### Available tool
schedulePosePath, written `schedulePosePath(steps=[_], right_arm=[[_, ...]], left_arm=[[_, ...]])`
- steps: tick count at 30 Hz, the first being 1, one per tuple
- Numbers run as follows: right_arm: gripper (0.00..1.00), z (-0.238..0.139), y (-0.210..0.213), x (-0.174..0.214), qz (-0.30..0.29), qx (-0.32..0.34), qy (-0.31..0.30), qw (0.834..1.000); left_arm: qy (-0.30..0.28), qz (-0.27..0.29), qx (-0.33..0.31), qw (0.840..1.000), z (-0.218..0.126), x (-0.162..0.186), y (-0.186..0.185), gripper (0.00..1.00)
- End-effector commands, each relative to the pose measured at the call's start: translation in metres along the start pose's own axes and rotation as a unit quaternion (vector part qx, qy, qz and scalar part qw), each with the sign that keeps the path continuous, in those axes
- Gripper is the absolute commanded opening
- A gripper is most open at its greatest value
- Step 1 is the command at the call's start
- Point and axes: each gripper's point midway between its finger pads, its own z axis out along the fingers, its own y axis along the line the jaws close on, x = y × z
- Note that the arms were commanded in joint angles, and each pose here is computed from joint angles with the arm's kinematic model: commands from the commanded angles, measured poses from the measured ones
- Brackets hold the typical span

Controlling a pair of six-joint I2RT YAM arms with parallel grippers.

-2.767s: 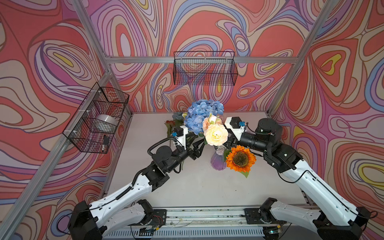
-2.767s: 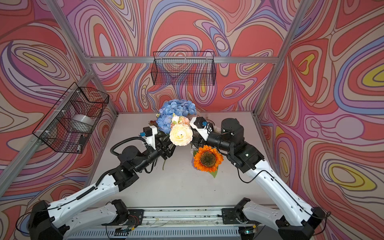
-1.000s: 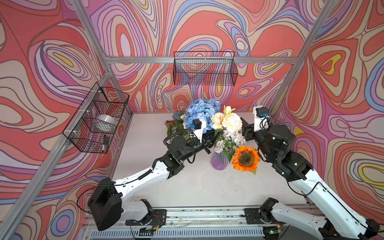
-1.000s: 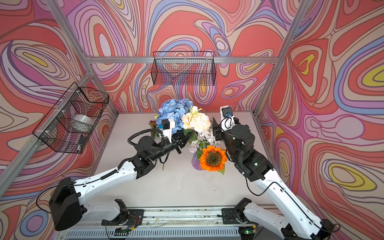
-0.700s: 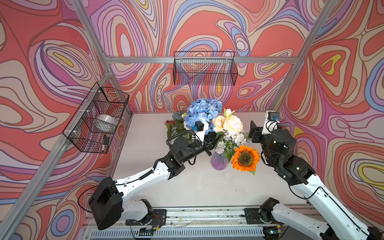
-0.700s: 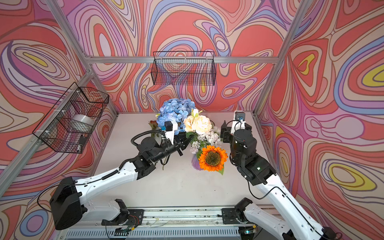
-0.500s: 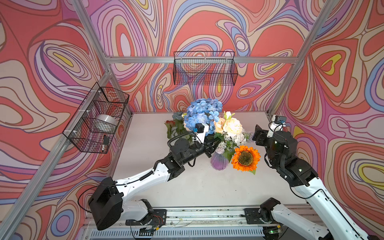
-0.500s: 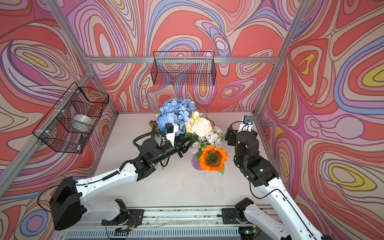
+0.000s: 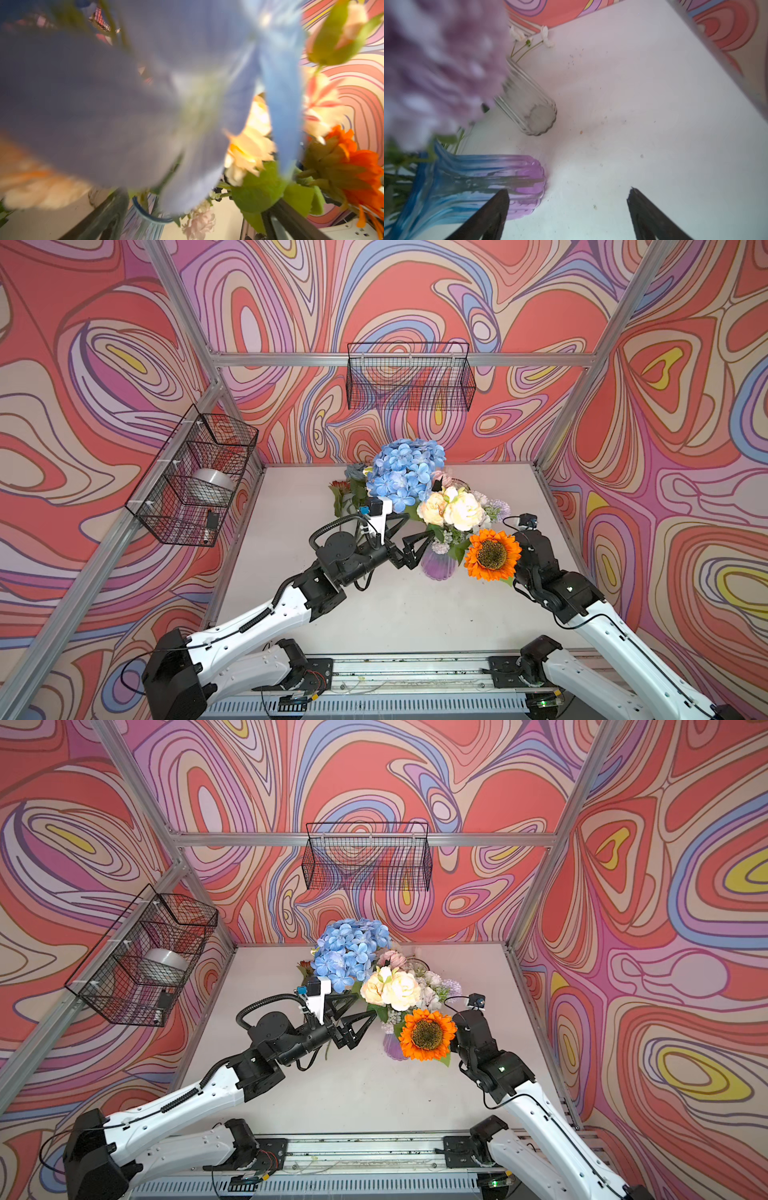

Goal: Arrange the flowers into the vase
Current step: 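Open the right gripper and withdraw both grippers from the vase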

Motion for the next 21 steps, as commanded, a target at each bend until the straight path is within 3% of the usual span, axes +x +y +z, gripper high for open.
schedulePosePath(steps=[1, 6, 10, 14, 21], right_arm=[[0.92, 0.001, 0.03, 0.01, 0.008, -0.087, 0.029, 0.996], [0.9, 0.0, 0.064, 0.033, -0.028, -0.192, 0.073, 0.978], [0.9, -0.006, 0.082, 0.045, -0.045, -0.255, 0.073, 0.963], [0.87, -0.013, 0.098, 0.052, -0.079, -0.313, 0.035, 0.946], [0.91, -0.017, 0.109, 0.042, -0.125, -0.35, -0.066, 0.926]], left_arm=[[0.018, -0.035, -0.08, 0.996, -0.014, 0.026, 0.035, 1.0], [-0.021, -0.062, -0.196, 0.978, -0.039, 0.039, 0.085, 1.0], [-0.02, -0.065, -0.211, 0.975, -0.038, 0.048, 0.095, 1.0], [0.0, -0.07, -0.243, 0.968, -0.026, 0.061, 0.12, 1.0], [-0.014, -0.128, -0.223, 0.966, 0.01, 0.066, 0.156, 1.0]])
